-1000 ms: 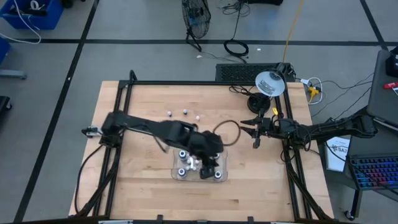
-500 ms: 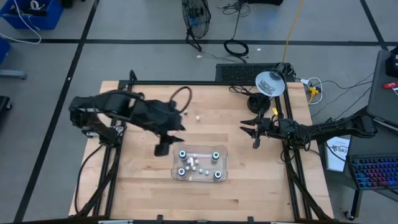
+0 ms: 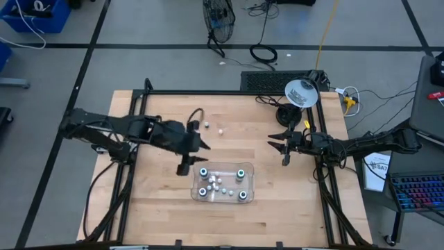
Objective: Pick & Place food coloring
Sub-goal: Put the top small orange food coloring bottle into the bin
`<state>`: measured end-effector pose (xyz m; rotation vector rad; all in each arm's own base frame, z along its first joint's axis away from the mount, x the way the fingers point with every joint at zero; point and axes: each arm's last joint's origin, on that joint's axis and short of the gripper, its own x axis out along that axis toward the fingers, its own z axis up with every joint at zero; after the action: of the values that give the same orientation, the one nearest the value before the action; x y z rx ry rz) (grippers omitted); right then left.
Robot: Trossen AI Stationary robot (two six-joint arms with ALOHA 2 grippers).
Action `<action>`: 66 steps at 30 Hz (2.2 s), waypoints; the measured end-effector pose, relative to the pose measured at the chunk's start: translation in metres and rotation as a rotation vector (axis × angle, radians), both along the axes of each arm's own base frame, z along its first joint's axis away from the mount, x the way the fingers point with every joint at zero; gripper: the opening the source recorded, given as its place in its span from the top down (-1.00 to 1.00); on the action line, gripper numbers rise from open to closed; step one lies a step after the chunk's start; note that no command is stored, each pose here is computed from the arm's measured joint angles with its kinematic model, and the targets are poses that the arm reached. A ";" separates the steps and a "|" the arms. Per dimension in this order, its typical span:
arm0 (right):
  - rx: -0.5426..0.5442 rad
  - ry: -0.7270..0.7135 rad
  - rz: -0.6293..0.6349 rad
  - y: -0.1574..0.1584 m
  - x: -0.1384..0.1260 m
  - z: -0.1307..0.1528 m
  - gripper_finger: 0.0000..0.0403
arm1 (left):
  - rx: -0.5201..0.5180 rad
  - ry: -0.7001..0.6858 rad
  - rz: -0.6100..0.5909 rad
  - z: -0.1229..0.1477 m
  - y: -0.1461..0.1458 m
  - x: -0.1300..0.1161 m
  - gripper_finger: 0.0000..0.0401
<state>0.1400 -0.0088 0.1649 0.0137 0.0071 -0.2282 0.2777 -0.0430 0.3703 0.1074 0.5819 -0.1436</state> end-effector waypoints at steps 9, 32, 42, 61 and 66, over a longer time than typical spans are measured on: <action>0.000 -0.025 0.000 0.000 0.000 0.002 0.48 | -0.122 -0.391 -0.031 -0.077 0.037 -0.067 0.07; 0.079 -0.137 0.003 0.000 -0.001 0.011 0.48 | -0.190 -0.764 0.120 -0.183 0.056 -0.158 0.07; 0.030 -0.090 0.001 0.000 0.000 0.008 0.48 | -0.186 -0.610 0.163 -0.198 0.059 -0.159 0.07; 0.034 -0.198 0.041 0.001 0.014 0.043 0.48 | -0.216 -0.541 0.188 -0.205 0.060 -0.159 0.07; 0.024 0.068 0.012 0.003 0.079 0.110 0.48 | -0.216 -0.542 0.188 -0.205 0.060 -0.159 0.07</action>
<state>0.2193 -0.0057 0.2746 0.0294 0.0770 -0.2167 0.1184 0.0166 0.1657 -0.1171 0.0324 0.0091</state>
